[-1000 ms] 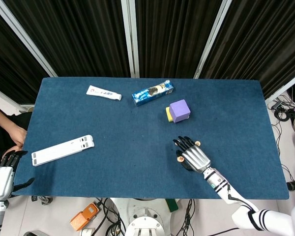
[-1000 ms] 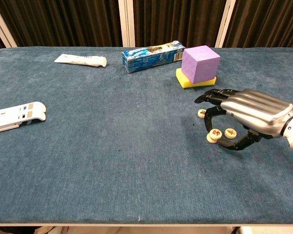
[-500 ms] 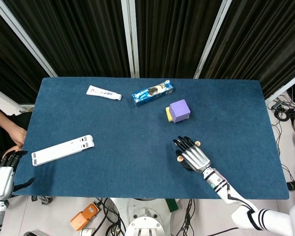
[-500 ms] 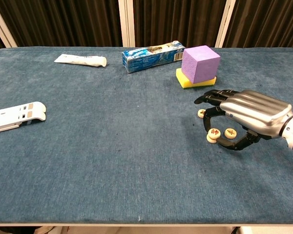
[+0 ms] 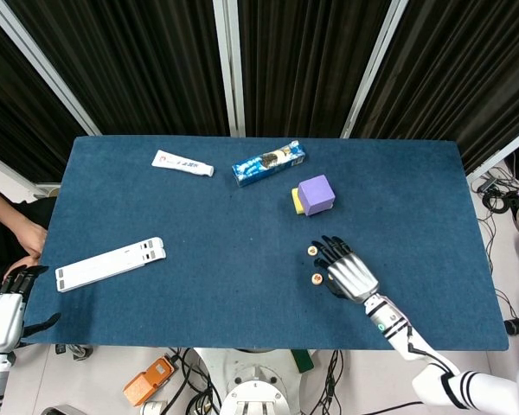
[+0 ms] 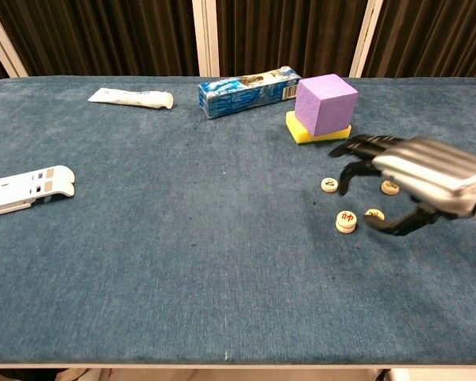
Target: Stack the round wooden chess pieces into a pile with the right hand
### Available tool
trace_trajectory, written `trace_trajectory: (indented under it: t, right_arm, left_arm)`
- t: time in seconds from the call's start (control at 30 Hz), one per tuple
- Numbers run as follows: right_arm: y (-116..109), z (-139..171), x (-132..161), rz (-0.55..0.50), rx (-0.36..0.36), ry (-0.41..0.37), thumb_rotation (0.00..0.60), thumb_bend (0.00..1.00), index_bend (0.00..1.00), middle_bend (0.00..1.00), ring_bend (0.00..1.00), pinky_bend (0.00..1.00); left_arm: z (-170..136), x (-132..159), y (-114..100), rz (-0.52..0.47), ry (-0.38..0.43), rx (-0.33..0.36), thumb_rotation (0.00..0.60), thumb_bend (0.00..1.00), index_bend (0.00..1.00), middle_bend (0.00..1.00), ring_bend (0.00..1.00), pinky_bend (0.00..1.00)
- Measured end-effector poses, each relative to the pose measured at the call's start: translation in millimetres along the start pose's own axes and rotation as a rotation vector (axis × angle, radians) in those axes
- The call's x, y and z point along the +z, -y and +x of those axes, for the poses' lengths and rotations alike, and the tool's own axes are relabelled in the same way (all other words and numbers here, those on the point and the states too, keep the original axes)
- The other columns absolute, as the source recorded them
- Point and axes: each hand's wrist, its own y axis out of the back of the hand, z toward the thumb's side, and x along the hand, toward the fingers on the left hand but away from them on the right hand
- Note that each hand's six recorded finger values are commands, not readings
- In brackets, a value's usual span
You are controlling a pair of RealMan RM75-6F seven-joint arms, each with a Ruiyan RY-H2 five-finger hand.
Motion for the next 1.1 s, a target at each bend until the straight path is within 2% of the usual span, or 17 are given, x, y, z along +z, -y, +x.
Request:
trace_trajectory:
  t: [0.1,0.3,0.77,0.9,1.1]
  right_arm:
    - [1.1,3.5,-11.3,-0.012,0.015,0.034,0.600,0.49,0.43,0.15,0.09,0.14]
    - [12.2,4.1,-16.2,-0.007,0.061,0.048,0.600,0.49,0.48,0.16,0.09,0.14]
    - [19.0,0.4,-17.0,0.004,0.078,0.050,0.600,0.50,0.54,0.16,0.09,0.14]
    - [14.2,0.2,-17.0,-0.001,0.060,0.050,0.600,0.50,0.55,0.17,0.09,0.14]
    - [-8.5,1.5,-6.6,-0.028,0.000,0.016,0.600,0.50,0.54,0.17,0.09,0.14]
  left_arm:
    - [0.5,0.9,0.4,-0.002,0.003,0.000,0.600,0.01,0.19,0.18,0.12,0.00]
    - [-0.1,2.6,0.5,0.000,0.007,0.001,0.600,0.01,0.19,0.18,0.12,0.00]
    - [-2.3,-0.3,0.8,0.001,-0.002,0.000,0.600,0.01,0.19,0.18,0.12,0.00]
    - [-2.1,-0.6,0.4,0.000,-0.003,0.001,0.600,0.01,0.19,0.18,0.12,0.00]
    - [-1.3,0.7,-0.4,0.001,0.002,0.003,0.600,0.01,0.19,0.18,0.12,0.00]
